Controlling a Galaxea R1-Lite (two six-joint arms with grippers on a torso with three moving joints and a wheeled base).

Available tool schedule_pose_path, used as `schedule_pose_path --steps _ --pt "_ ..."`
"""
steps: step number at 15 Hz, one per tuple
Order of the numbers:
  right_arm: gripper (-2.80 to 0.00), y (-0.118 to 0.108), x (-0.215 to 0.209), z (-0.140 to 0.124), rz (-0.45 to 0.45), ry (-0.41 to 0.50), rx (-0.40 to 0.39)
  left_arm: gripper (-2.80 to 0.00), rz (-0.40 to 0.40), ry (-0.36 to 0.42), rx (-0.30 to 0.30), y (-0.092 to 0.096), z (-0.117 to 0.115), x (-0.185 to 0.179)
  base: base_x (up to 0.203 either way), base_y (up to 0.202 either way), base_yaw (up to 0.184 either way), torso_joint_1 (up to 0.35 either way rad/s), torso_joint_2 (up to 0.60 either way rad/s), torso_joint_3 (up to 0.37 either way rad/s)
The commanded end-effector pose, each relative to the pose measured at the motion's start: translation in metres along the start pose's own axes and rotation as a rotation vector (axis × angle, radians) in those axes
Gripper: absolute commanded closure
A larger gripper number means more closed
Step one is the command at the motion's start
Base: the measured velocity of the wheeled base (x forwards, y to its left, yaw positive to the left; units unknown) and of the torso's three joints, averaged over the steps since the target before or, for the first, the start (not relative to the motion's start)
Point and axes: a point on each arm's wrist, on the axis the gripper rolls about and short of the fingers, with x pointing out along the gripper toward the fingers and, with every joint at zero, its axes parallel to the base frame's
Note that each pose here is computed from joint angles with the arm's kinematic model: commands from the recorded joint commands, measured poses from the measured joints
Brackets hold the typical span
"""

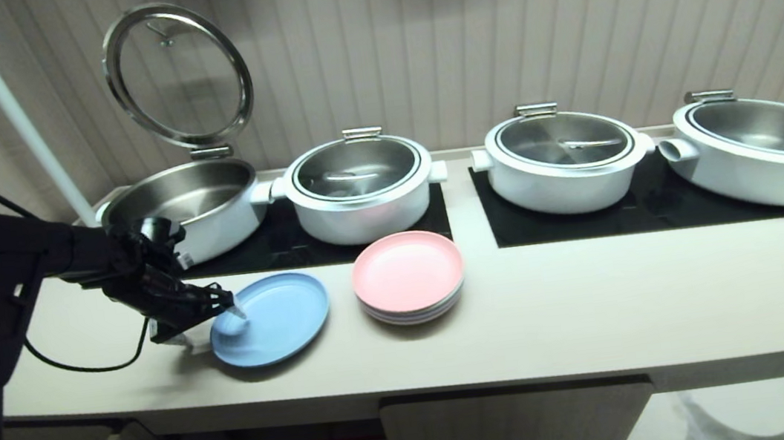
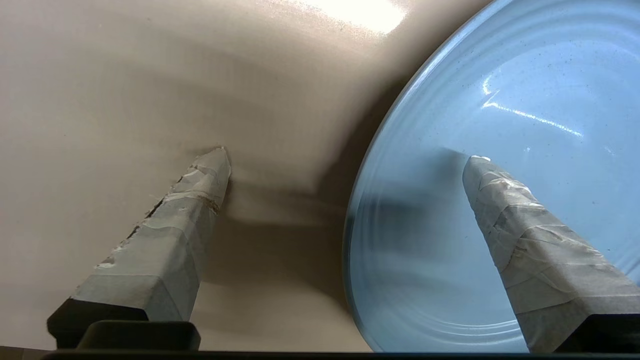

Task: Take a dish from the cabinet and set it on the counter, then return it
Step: Pick up the plate from the table

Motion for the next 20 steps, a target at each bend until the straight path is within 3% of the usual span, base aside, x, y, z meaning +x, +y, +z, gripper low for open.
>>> schedule_pose_path --steps 1,10,11,20 --pt "0.0 0.0 0.0 0.0 0.001 -0.001 0.001 -2.8 -0.002 0.011 -0.001 0.0 -0.001 0.006 0.0 0.0 0.0 0.0 0.0 0.0" --pt "0.0 0.0 0.0 0.0 0.0 -0.001 0.001 -2.8 -0.008 0.02 0.023 -0.01 -0.004 0.015 0.0 0.0 0.0 0.0 0.0 0.0" --pt "0.0 0.0 0.0 0.0 0.0 -0.001 0.001 0.0 -0.008 0.019 0.023 -0.01 -0.004 0.015 0.0 0.0 0.0 0.0 0.0 0.0" --pt "0.0 0.0 0.0 0.0 0.001 -0.001 0.001 0.0 0.001 0.004 0.025 -0.011 -0.003 0.016 0.0 0.0 0.0 0.0 0.0 0.0"
